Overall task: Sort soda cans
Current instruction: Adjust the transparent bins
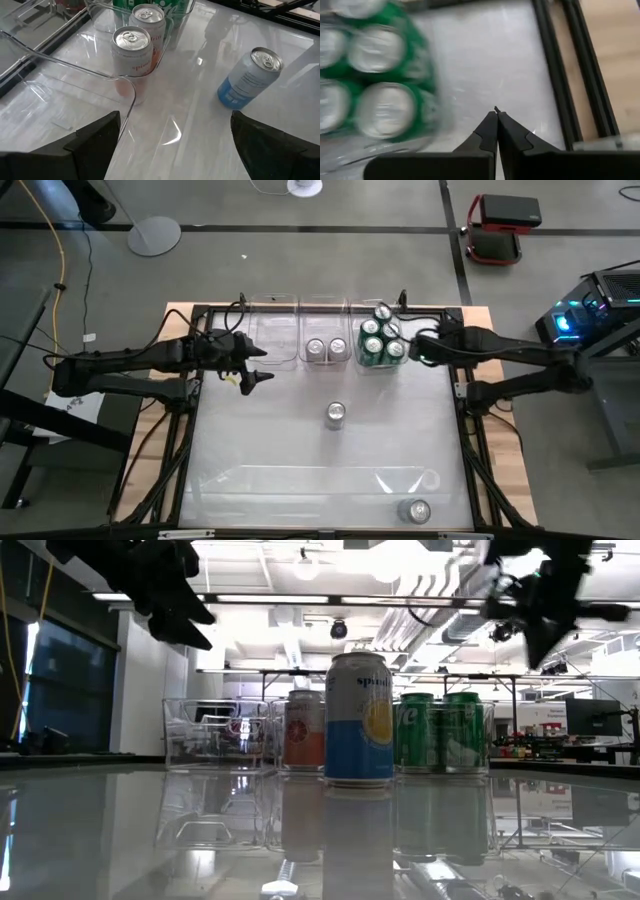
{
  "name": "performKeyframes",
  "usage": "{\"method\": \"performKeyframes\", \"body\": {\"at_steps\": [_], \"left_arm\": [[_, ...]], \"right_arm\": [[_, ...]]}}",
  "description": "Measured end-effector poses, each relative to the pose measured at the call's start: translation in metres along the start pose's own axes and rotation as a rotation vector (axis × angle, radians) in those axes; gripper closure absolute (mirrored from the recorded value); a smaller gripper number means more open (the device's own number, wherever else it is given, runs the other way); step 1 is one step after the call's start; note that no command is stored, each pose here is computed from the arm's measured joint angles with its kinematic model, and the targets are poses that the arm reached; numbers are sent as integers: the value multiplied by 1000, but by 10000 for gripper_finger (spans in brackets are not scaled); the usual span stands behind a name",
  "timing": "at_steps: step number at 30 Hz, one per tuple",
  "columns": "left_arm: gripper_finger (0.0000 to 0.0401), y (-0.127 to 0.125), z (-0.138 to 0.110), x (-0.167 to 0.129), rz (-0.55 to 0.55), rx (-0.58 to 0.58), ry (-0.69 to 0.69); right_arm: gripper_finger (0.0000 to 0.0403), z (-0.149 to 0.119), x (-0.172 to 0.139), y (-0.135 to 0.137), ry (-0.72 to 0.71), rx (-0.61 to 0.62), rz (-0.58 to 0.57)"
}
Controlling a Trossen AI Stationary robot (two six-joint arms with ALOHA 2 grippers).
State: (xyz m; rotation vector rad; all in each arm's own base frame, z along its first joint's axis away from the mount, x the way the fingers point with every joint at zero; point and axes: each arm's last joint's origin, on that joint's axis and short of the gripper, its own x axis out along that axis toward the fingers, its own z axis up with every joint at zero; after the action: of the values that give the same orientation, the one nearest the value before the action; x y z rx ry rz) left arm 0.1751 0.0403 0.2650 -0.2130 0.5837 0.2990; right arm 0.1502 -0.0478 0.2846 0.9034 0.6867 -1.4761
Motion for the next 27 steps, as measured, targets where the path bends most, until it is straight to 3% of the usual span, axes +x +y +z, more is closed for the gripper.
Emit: {"method": "performKeyframes", "body": {"at_steps": [8,19,27], "left_arm": [[46,0,0,0,6,-20,-2],[46,1,1,0,38,-99,-16],[46,2,1,0,50,-99,-18]], "right_arm": [[401,-18,40,-38,73,181,-68],[401,-37,105,-20,51,366,217],[401,-36,112,-11,44,393,374]]}}
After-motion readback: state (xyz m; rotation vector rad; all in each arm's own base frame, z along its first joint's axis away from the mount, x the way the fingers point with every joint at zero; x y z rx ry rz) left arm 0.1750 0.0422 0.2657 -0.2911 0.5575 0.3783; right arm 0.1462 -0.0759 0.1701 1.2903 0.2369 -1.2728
